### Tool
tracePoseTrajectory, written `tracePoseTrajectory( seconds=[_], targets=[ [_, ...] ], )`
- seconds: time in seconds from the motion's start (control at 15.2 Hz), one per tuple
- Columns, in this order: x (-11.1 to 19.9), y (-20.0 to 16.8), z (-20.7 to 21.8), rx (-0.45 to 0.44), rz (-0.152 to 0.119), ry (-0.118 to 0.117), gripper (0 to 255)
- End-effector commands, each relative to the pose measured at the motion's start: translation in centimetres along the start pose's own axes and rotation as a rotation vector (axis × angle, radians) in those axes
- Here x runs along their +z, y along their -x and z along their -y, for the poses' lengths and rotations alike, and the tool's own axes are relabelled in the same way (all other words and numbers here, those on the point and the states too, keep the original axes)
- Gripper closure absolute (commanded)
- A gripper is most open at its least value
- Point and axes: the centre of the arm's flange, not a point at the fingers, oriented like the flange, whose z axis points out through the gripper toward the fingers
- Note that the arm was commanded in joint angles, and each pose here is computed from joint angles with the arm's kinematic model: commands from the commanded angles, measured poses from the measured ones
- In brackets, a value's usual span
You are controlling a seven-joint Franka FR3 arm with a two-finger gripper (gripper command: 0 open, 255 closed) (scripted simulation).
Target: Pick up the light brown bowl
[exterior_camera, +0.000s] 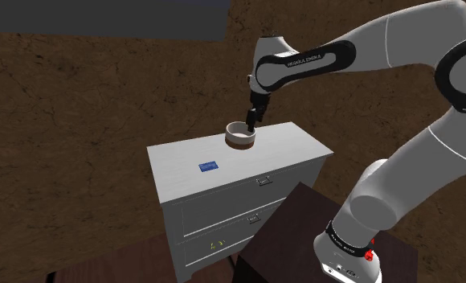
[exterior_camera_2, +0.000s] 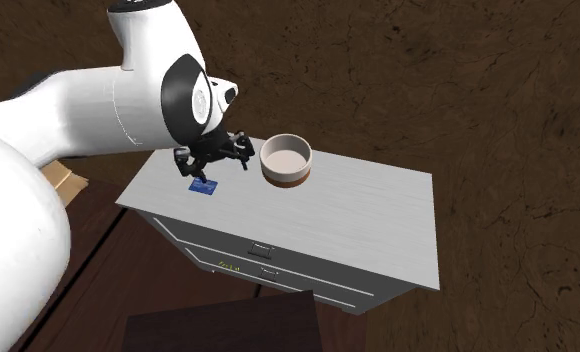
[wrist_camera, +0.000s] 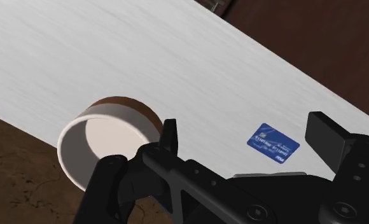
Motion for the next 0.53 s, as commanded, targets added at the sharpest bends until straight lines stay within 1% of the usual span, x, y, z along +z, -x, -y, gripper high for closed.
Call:
tracePoseTrajectory(
  seconds=[0.0,0.46],
  targets=[
    [1.6,-1.8,-1.3,0.001,0.0,-0.003,0],
    [7.3,-7.7,-5.8,0.006,0.004,-0.017,0]
  ],
)
